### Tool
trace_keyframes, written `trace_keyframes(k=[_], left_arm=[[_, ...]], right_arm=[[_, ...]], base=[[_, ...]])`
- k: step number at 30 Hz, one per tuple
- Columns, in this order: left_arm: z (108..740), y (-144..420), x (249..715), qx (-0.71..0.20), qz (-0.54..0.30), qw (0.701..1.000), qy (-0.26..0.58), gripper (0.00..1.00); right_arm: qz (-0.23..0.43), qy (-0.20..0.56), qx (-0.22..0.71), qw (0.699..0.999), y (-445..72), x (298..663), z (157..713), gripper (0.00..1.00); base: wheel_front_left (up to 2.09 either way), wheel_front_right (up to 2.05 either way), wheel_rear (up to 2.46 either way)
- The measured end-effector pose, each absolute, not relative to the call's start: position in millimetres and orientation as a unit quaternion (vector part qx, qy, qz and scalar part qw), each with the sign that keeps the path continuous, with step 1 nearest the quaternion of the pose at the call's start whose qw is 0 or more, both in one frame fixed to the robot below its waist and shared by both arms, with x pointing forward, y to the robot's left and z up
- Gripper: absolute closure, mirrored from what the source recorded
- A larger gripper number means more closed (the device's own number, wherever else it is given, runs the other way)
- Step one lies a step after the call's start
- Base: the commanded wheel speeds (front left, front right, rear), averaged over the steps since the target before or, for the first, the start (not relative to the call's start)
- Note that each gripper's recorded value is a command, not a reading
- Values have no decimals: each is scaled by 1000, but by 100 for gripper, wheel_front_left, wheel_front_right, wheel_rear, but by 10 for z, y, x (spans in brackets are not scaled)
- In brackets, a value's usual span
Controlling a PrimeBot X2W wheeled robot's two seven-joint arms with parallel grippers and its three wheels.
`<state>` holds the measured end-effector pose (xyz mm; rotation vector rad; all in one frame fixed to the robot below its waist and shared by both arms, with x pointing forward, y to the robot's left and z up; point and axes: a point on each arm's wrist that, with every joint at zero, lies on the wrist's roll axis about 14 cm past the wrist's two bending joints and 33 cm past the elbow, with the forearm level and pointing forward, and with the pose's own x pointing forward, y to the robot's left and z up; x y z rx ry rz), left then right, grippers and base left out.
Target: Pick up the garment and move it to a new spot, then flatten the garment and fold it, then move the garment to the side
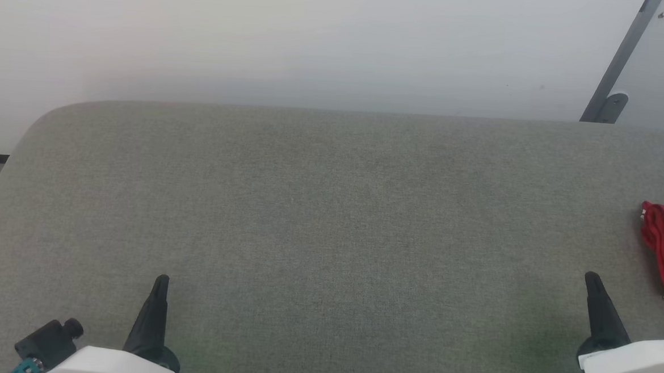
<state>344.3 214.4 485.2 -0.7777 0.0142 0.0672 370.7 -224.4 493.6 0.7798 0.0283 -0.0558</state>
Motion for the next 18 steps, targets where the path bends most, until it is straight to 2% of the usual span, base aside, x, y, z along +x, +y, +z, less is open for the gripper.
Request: trace_keyframes(k=[18], left_arm=[[4878, 2136, 3556, -478, 36, 877, 8, 100]], right_arm=[[-27, 14, 477, 878, -2183, 3752, 4942, 100]], base=[[0, 0, 0]])
